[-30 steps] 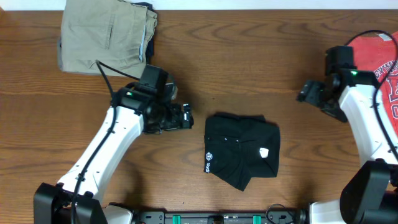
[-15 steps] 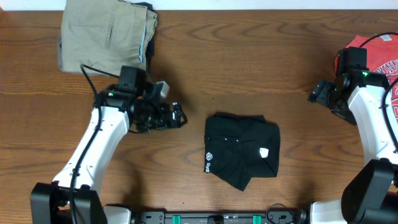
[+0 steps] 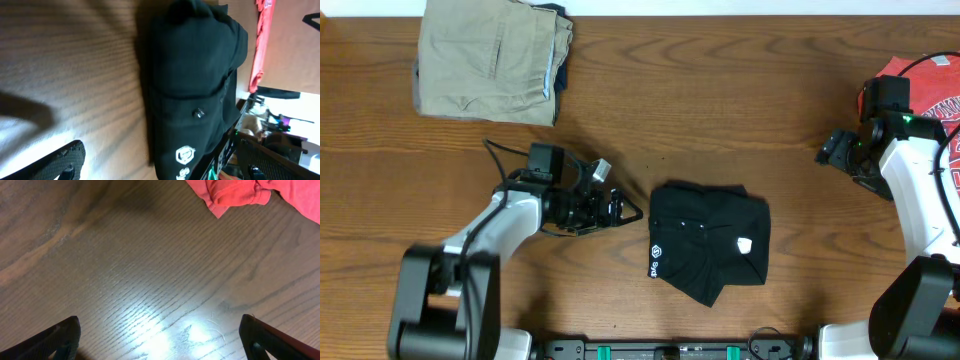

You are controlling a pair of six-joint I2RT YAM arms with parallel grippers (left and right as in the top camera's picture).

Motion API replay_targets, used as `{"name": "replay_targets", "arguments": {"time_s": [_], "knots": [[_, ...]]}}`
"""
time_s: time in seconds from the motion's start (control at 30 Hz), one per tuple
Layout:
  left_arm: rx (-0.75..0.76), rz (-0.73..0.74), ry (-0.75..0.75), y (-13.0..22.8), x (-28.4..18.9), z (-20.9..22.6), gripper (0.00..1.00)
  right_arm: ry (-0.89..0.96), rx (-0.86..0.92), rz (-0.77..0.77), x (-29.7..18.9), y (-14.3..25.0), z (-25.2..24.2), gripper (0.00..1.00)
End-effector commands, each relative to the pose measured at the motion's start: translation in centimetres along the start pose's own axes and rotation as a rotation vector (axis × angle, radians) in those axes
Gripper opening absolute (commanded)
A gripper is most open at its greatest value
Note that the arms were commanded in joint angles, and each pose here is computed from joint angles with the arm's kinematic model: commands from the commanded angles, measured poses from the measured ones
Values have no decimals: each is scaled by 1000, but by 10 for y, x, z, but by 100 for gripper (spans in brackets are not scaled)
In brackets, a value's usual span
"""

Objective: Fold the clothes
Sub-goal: 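Grasp the left edge of the folded black shirt with the left gripper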

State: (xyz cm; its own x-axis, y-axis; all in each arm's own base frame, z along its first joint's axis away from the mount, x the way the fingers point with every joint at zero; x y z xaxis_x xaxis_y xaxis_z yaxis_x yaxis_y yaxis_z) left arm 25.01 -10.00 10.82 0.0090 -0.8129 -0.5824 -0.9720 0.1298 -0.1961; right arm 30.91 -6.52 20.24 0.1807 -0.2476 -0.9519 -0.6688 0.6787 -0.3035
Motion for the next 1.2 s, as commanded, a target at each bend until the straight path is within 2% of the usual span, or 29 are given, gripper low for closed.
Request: {"name": "replay_targets", "arguments": {"time_s": [0.0,0.2,0.37,0.53,0.73,0.97,1.17], "knots": [[-60,44,103,3,15,3,98,4,5,-27,-5,-3,-2,99],[-88,130,117,10,43,11,98,4,5,-27,-5,-3,-2,99],[-55,183,124,16,58,3,98,4,5,-27,-5,-3,-2,99],[-6,172,129,13,65,-3,98,4,5,-27,-5,-3,-2,99],[-77,115,11,4,68,4,98,4,5,-27,-5,-3,-2,99],[-79,103,-6,2,70,3,98,4,5,-27,-5,-3,-2,99],[-111,104,-84,4,79,1,98,4,5,-27,-5,-3,-2,99]]}}
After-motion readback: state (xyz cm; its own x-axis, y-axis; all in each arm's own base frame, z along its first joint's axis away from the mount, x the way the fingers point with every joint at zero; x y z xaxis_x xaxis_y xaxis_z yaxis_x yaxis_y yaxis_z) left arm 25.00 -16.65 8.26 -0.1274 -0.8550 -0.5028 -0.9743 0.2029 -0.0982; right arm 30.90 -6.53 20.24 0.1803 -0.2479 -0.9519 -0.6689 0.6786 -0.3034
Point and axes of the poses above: each gripper's point midway between its finger pads, its own x axis out along the fingers, its own z axis along the line the jaws close on, y = z × x, the point moved 10 cm from there along -x, back along the fingers, and after that the axes turned 9 degrees about x, right-handed, at the moved point
